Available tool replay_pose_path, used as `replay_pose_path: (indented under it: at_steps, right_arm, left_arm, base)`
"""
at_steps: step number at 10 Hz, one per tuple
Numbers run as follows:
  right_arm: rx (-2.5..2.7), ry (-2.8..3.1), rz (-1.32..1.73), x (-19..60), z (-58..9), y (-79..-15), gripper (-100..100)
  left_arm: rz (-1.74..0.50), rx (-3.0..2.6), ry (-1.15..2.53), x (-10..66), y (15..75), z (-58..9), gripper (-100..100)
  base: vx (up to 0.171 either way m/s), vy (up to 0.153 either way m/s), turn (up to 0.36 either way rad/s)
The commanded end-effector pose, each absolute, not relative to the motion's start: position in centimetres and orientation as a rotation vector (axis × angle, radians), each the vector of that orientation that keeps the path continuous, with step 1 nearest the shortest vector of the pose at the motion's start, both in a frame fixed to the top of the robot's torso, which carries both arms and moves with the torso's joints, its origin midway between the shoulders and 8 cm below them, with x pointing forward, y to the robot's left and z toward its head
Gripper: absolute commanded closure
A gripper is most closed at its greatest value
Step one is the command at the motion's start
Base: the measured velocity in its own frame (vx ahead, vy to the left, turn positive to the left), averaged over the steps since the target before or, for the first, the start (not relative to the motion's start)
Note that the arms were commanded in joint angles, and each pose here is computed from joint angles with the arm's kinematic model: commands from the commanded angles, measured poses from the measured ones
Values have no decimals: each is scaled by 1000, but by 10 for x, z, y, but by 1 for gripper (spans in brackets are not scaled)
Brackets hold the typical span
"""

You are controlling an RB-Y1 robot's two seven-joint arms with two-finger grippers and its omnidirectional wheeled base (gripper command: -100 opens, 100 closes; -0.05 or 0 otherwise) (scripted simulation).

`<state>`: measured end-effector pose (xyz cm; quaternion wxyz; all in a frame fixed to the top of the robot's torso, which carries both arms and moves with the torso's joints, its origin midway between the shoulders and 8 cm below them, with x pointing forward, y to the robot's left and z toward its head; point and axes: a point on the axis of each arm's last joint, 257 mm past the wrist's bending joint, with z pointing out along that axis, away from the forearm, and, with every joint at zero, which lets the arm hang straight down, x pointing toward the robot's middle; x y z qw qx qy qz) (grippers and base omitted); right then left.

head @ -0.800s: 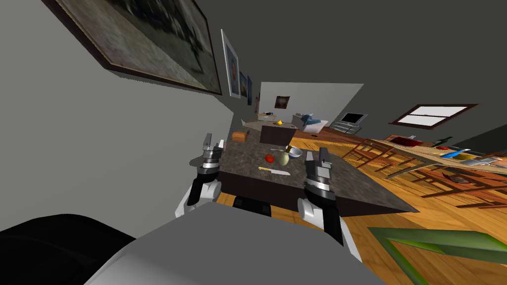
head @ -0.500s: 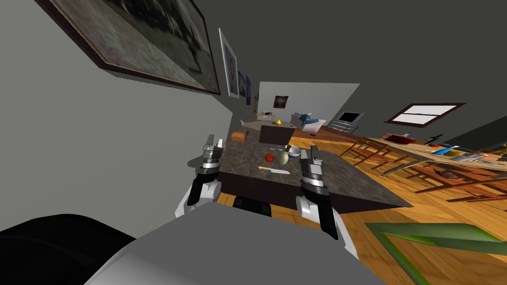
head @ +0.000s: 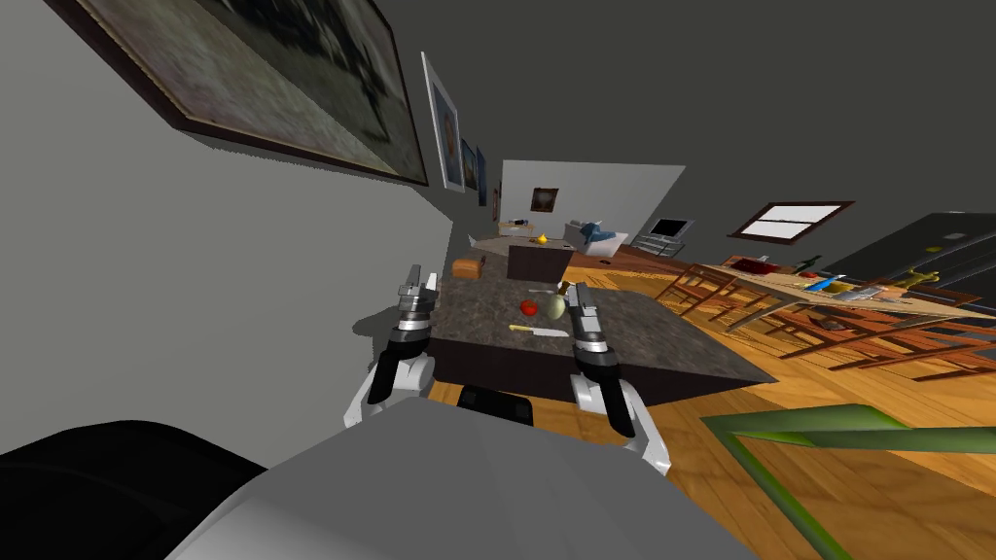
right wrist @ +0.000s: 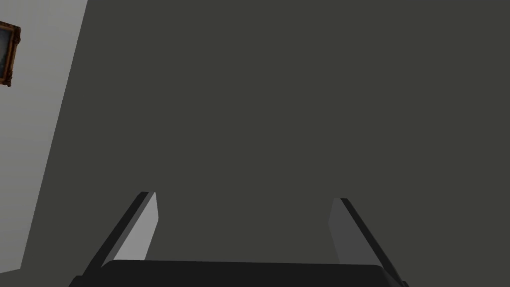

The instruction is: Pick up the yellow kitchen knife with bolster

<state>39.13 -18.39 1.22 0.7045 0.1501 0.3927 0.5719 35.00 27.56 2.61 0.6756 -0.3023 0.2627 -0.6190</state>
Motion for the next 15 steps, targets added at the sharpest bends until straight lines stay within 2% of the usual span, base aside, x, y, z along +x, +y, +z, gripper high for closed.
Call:
replay_pose_path:
  at_steps: [1,15]
  right_arm:
    - [289,883,1284,396,17,-173,-100]
    - [-312,1091,1338,408,-25,-7,-100]
  left_arm:
    - [-1392,-680,591,350,276,26,0]
    - [-1392,-680,591,350,276,26,0]
  base:
    - [-28,61,-44]
    - [-31,54,-88]
